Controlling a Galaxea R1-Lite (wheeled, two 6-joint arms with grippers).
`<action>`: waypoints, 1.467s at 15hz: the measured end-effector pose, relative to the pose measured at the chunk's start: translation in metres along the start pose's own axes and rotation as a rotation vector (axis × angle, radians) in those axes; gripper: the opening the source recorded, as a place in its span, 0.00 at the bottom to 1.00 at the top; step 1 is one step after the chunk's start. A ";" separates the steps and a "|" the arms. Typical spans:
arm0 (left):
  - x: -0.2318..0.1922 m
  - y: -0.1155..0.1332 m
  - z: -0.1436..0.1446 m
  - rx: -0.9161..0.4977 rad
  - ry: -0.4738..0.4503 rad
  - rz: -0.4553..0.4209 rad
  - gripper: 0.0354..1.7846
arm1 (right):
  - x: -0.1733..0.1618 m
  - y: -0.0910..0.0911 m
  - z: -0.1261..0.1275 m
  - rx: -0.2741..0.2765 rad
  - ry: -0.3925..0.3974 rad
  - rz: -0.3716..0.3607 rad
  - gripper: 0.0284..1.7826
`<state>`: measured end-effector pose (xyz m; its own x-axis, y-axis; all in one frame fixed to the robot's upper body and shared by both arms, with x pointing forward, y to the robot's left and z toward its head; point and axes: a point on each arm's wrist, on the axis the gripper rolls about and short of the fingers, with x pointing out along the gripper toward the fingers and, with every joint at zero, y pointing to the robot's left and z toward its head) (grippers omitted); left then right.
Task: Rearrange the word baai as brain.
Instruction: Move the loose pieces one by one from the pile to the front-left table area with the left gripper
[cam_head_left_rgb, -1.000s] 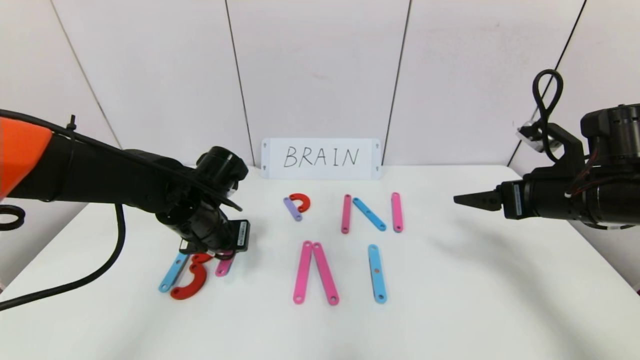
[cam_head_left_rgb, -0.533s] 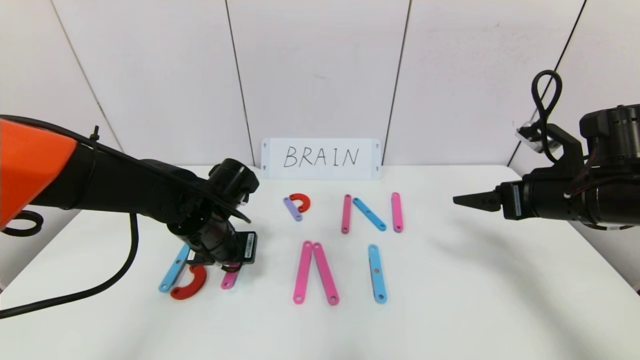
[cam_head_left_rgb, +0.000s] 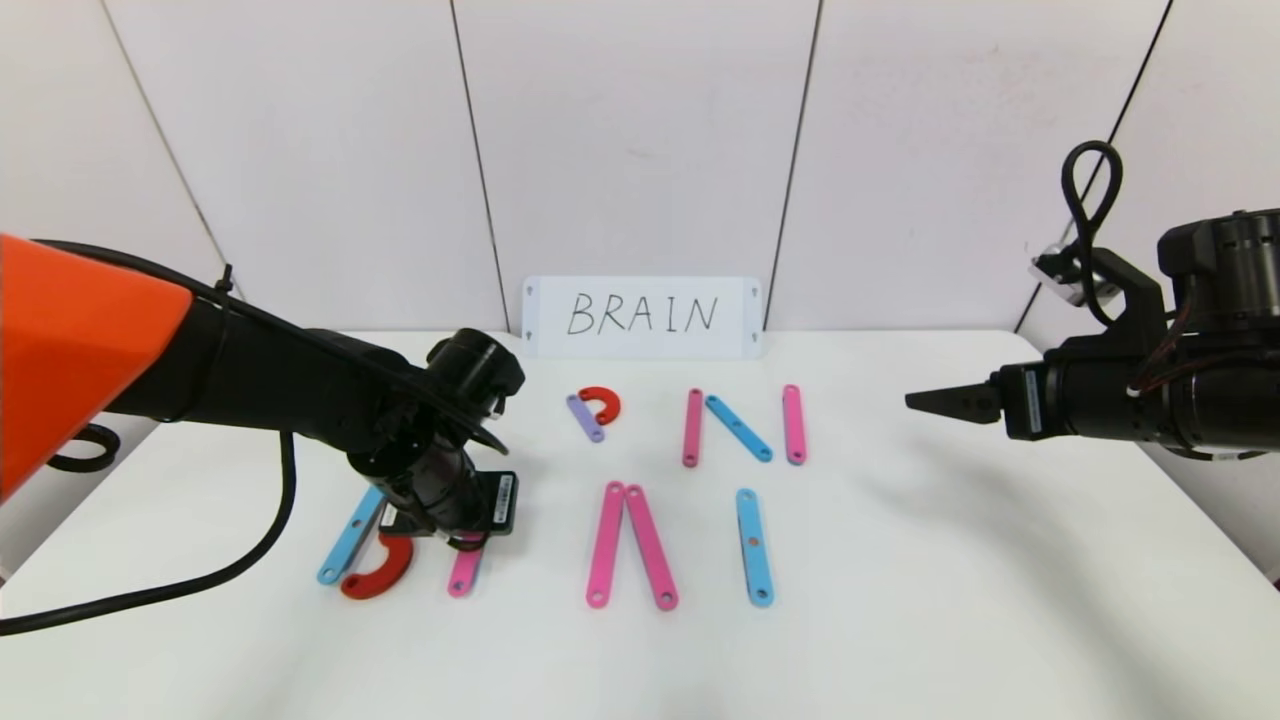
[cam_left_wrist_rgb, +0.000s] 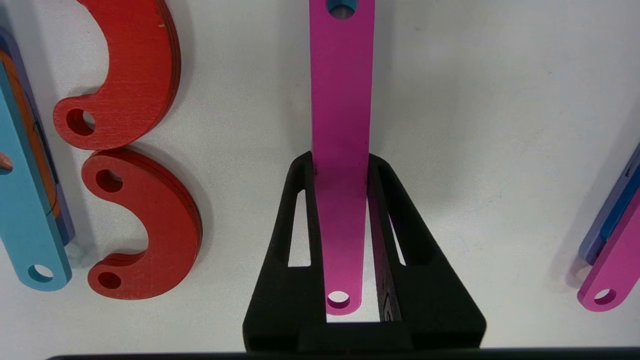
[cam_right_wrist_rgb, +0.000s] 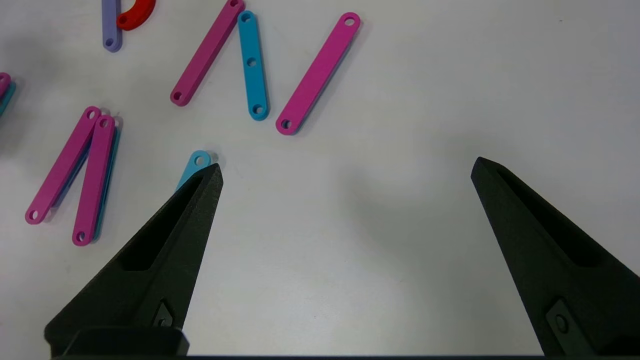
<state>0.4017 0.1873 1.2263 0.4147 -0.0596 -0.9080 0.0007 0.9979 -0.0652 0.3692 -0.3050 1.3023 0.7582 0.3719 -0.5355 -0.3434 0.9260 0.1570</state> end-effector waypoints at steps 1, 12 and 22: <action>0.000 0.000 0.000 0.002 0.002 0.001 0.15 | 0.000 0.000 0.000 0.000 0.000 0.000 0.98; 0.000 -0.001 0.000 0.009 0.004 -0.008 0.79 | 0.000 0.001 0.000 -0.001 0.002 0.001 0.98; -0.015 -0.011 0.021 -0.010 -0.135 -0.070 0.98 | 0.001 0.002 -0.002 -0.005 0.007 0.005 0.98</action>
<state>0.4144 0.1774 1.2488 0.5326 -0.1241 -0.8372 0.0254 0.9911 -0.1308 0.3684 -0.3032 1.3006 0.7525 0.3763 -0.5405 -0.3502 0.9237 0.1556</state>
